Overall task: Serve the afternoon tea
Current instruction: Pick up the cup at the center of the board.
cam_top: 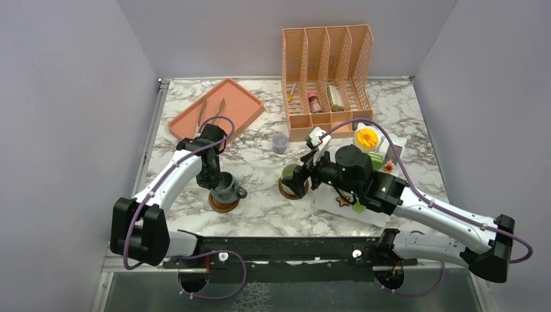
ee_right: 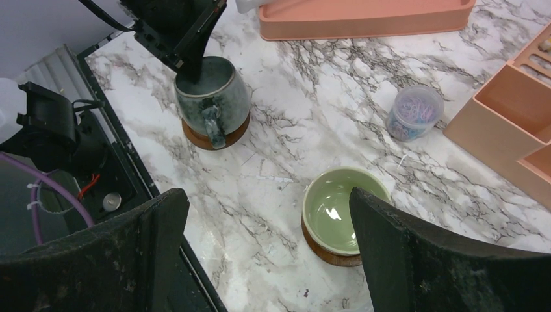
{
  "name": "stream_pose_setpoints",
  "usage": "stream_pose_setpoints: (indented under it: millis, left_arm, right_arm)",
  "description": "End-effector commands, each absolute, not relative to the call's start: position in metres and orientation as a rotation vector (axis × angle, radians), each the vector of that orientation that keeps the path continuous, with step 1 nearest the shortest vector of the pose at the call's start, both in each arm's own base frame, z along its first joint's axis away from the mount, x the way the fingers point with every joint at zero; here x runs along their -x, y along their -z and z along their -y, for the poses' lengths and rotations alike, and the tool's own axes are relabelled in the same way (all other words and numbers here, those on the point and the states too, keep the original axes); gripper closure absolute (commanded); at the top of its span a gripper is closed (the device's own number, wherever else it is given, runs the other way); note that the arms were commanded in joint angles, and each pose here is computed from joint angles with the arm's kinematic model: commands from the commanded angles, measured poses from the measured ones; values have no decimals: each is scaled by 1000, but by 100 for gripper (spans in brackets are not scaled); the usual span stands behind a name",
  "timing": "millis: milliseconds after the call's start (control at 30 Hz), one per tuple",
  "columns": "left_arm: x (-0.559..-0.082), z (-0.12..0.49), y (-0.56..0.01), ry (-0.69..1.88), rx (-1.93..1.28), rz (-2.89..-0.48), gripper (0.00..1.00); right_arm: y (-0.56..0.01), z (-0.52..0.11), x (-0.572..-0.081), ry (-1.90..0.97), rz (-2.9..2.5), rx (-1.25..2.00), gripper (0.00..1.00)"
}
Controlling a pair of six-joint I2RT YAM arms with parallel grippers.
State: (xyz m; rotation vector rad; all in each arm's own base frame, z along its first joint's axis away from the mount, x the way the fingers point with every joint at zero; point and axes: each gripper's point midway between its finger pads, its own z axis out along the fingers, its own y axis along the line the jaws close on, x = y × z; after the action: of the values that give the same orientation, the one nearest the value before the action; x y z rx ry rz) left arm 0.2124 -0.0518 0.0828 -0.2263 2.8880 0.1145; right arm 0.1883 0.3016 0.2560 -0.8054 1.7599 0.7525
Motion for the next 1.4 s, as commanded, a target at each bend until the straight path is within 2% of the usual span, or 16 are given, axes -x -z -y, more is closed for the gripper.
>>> stream_pose_setpoints:
  millis: [0,233,467,533,933,1233,1300,1367]
  left_arm:
    - [-226,62,-111,-3,242,-2776,100]
    - [-247,98,-158,305,111,-2597,100]
    - [-253,111,-174,394,-20,-2556,100]
    - [-254,113,-175,407,-28,-2555,100]
    - [-257,123,-177,468,-61,-2565,100]
    - [-253,131,-179,527,-93,-2566,100]
    - [-252,134,-181,552,-104,-2568,100]
    - [-251,133,-182,548,-102,-2568,100]
  right_arm:
    - [-271,-309,-186,-828,-1725,761,0]
    - [-271,-338,-173,-963,-1742,853,0]
    - [-256,-374,-166,-1030,-1774,1059,33]
    - [-249,-382,-168,-1025,-1802,1079,38]
    - [-210,-427,-174,-845,-1963,1168,39]
    - [-175,-430,-201,-503,-2079,1146,41]
    - [-170,-429,-206,-455,-2086,1136,45]
    - [-169,-430,-208,-446,-2080,1134,54]
